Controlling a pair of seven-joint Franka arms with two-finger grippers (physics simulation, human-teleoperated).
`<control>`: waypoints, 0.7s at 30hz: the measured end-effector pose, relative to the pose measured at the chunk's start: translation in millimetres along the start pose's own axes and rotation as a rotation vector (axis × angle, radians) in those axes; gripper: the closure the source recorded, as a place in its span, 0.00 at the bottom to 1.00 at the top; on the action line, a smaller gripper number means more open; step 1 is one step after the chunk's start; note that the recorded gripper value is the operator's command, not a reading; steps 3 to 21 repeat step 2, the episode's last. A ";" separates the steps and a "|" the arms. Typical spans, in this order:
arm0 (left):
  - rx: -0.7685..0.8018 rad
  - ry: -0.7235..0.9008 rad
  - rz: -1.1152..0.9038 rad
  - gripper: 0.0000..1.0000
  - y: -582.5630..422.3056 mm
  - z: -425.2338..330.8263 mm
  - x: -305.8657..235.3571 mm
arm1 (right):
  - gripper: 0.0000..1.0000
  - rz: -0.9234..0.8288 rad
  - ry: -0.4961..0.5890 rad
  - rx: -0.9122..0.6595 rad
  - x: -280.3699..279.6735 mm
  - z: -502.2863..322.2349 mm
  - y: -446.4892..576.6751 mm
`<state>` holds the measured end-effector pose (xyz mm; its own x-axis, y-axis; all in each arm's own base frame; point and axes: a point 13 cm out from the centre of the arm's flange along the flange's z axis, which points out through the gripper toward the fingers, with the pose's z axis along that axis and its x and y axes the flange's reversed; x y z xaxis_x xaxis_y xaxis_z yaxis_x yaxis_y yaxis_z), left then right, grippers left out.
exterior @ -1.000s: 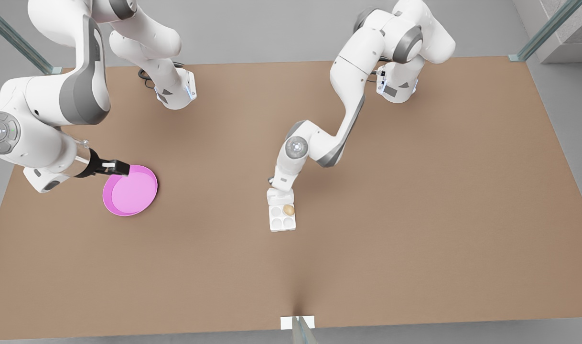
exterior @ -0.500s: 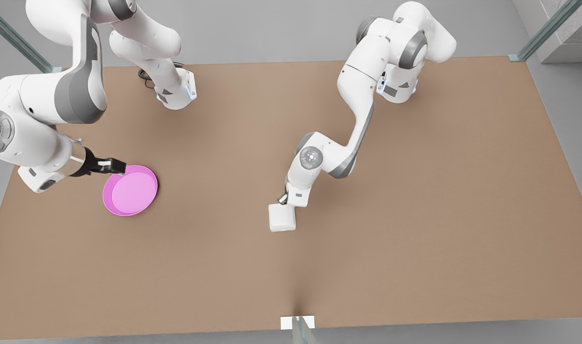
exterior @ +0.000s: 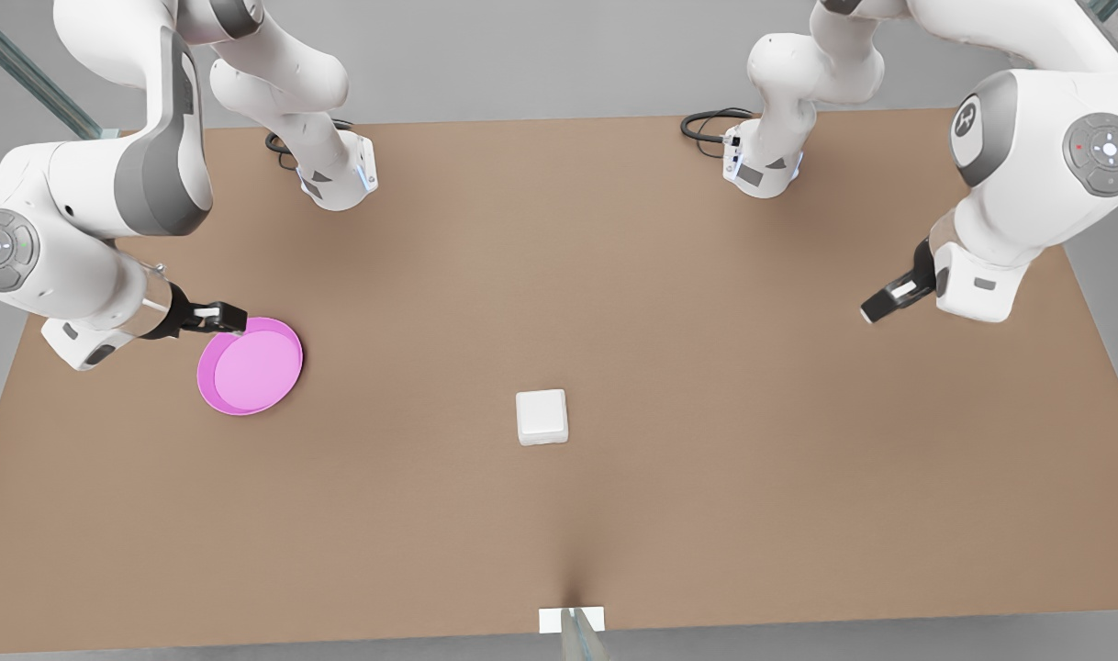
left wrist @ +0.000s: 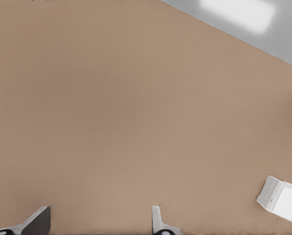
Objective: Pack egg into the box and close the box lid
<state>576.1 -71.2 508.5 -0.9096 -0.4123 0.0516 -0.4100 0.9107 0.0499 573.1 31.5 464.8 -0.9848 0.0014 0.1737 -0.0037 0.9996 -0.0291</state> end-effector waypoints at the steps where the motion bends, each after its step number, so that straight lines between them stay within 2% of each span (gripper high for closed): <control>1: -0.017 0.011 0.048 0.00 4.5 1.2 3.3 | 0.00 -0.001 0.000 0.000 0.0 0.0 0.0; 2: -0.031 0.021 0.092 0.00 8.0 2.3 5.9 | 0.00 -0.002 0.000 0.000 0.0 -0.1 0.4; 21: -0.031 0.021 0.092 0.00 8.0 2.3 5.9 | 0.00 -0.002 0.000 0.000 0.0 -0.1 0.4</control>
